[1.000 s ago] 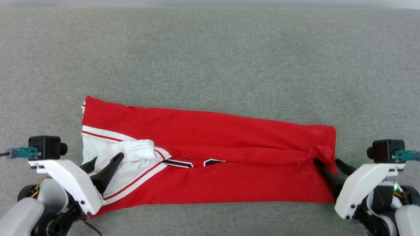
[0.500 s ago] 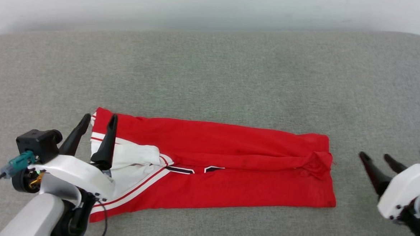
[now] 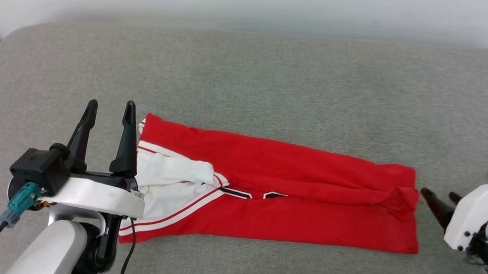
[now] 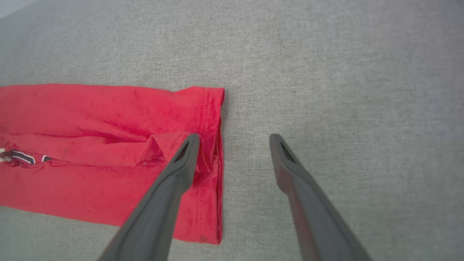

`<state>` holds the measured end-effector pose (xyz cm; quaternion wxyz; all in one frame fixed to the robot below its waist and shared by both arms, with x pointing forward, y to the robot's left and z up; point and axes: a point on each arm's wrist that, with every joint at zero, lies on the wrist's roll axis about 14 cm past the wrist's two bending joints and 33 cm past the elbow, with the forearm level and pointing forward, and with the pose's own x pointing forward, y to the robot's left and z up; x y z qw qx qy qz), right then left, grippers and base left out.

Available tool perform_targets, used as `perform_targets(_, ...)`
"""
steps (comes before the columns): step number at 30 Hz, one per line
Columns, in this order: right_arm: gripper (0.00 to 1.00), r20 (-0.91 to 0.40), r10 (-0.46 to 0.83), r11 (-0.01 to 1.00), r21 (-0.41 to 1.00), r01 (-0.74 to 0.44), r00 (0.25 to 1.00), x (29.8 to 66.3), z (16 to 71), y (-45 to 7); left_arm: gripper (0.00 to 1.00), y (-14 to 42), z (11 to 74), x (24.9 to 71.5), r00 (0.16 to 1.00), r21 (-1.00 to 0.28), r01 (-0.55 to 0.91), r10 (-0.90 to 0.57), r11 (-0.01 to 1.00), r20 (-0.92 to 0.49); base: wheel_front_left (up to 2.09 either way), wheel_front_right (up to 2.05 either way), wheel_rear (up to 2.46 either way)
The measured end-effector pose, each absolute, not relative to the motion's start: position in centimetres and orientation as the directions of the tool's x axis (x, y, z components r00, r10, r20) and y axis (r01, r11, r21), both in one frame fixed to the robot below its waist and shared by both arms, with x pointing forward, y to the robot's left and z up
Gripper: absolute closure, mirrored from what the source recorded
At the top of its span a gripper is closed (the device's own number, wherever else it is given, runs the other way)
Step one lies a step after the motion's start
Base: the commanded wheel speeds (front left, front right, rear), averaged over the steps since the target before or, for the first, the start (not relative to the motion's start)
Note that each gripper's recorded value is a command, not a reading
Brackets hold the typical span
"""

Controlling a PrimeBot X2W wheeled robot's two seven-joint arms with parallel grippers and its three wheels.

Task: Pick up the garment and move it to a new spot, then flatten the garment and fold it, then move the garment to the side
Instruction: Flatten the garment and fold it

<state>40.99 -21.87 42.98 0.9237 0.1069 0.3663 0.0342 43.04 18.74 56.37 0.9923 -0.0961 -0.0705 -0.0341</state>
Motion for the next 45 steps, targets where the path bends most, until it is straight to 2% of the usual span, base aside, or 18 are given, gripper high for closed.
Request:
perform_targets(11, 0.00, -0.796, 0.269, 0.950, 0.311, -0.016, 0.542, 40.0, 37.0, -17.4, 0.00, 20.4, 56.3, 42.1, 0.988, -0.148, 0.034, -0.011, 0.988, 0.155, 0.00, 0.00, 0.00)
perform_targets(12, 0.44, -0.801, 0.274, 0.949, 0.314, -0.015, 0.533, 40.0, 36.8, -17.3, 0.00, 20.4, 56.2, 42.0, 0.988, -0.145, 0.034, -0.011, 0.989, 0.154, 0.00, 0.00, 0.00)
perform_targets(14, 0.93, -0.804, 0.279, 0.948, 0.318, -0.017, 0.524, 40.0, 36.6, -17.1, 0.00, 20.3, 56.3, 41.9, 0.988, -0.139, 0.036, -0.014, 0.990, 0.157, 0.00, 0.00, 0.00)
perform_targets(15, 1.00, -0.804, 0.284, 0.946, 0.323, -0.017, 0.522, 40.0, 36.6, -17.0, 0.00, 20.3, 56.3, 41.9, 0.987, -0.137, 0.036, -0.014, 0.990, 0.158, 0.00, 0.00, 0.00)
perform_targets(20, 1.00, -0.798, 0.299, 0.945, 0.324, -0.046, 0.524, 40.1, 36.9, -16.5, 0.00, 20.3, 56.3, 41.5, 0.988, -0.124, 0.036, -0.016, 0.992, 0.156, 0.00, 0.00, 0.00)
perform_targets(31, 1.00, -0.727, 0.265, 0.961, 0.250, -0.116, 0.634, 40.8, 41.0, -18.1, 0.00, 20.5, 55.8, 39.4, 0.992, -0.096, 0.011, 0.002, 0.995, 0.129, 0.00, 0.00, 0.00)
perform_targets(39, 1.00, -0.682, 0.110, 0.983, 0.184, 0.024, 0.723, 40.3, 43.5, -25.1, 0.00, 19.8, 56.4, 39.2, 0.989, -0.090, 0.031, -0.017, 0.995, 0.144, 0.00, 0.00, 0.00)
perform_targets(45, 1.00, -0.630, 0.016, 0.961, 0.225, 0.162, 0.777, 39.7, 45.5, -29.1, 0.00, 19.3, 56.5, 39.1, 0.988, -0.081, 0.048, -0.036, 0.996, 0.150, 0.00, 0.00, 0.00)
